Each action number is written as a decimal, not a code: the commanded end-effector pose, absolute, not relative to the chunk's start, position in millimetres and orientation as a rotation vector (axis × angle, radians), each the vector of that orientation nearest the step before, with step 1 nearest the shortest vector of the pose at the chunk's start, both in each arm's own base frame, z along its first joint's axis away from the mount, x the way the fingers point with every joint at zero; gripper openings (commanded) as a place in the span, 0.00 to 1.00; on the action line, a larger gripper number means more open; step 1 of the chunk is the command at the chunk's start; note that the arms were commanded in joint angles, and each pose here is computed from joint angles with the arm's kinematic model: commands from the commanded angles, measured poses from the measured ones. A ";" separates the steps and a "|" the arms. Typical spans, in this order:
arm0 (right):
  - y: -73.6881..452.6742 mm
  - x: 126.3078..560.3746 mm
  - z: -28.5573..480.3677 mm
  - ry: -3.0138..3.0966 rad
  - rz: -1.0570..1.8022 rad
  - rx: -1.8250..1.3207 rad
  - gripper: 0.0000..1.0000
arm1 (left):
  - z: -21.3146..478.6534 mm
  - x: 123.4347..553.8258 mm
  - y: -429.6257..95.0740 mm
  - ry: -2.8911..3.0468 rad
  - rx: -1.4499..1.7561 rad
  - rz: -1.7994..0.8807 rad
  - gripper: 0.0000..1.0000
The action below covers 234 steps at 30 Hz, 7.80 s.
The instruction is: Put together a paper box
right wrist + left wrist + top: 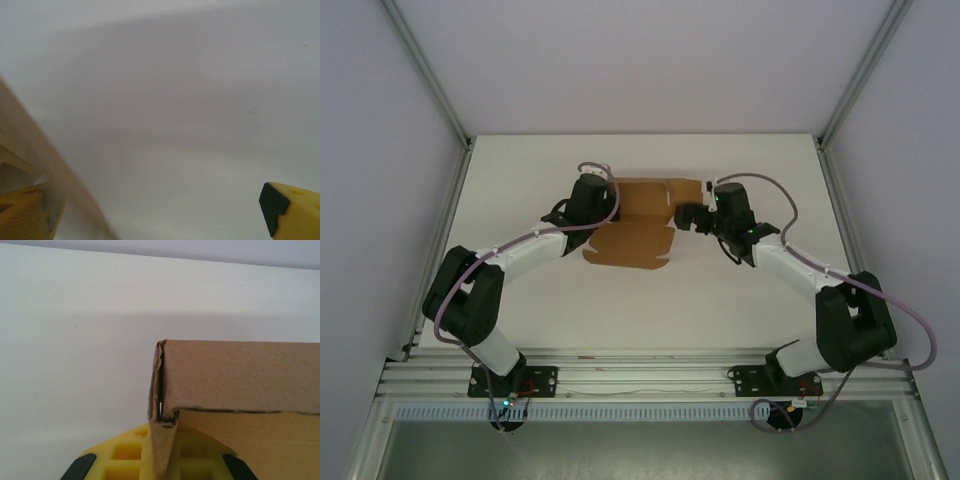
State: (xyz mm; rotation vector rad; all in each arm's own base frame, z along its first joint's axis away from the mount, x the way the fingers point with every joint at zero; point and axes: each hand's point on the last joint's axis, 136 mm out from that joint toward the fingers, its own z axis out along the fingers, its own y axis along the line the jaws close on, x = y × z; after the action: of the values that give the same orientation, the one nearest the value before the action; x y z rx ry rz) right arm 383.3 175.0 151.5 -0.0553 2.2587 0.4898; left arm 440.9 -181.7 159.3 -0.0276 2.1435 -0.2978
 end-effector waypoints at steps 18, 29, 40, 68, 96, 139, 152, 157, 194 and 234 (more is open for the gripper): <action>208.7 416.9 153.7 2.169 0.254 -0.135 1.00 | 167.8 443.8 -189.4 2.143 -0.073 -0.357 0.00; 170.4 364.6 212.8 2.073 0.365 -0.128 1.00 | 167.4 436.7 -179.5 2.143 -0.048 -0.297 0.00; 97.3 365.2 223.9 2.120 0.543 0.081 0.90 | 168.3 433.2 -182.4 2.140 -0.019 -0.316 0.00; 233.2 367.8 199.6 2.192 1.106 -0.710 0.44 | 166.7 435.9 -184.4 2.161 -0.010 -0.310 0.00; 183.9 453.1 144.7 2.363 -0.002 0.041 0.00 | 164.2 441.6 -180.2 2.185 -0.094 -0.251 0.00; 225.8 464.3 119.1 2.298 0.428 -0.031 0.06 | 149.6 447.2 -204.4 2.258 -0.102 -0.366 0.00; 149.2 467.2 126.5 2.252 -0.545 0.117 0.00 | 131.5 455.4 -185.3 2.353 -0.247 -0.175 0.00; 148.2 470.6 128.6 2.204 -0.558 0.139 0.00 | 129.8 455.8 -192.7 2.355 -0.243 -0.226 0.00; 155.2 351.7 207.3 2.250 0.267 -0.001 1.00 | 72.5 310.6 -179.9 2.966 0.331 -0.200 0.00; 108.7 331.7 182.8 2.321 0.170 -0.027 1.00 | 99.1 372.9 -245.5 2.556 0.972 0.298 1.00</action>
State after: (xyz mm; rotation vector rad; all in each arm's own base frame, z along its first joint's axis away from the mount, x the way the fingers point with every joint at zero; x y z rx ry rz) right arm 340.4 104.4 181.9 0.0614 2.3127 0.1445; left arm 376.3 -227.6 60.9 0.9179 2.5997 0.4609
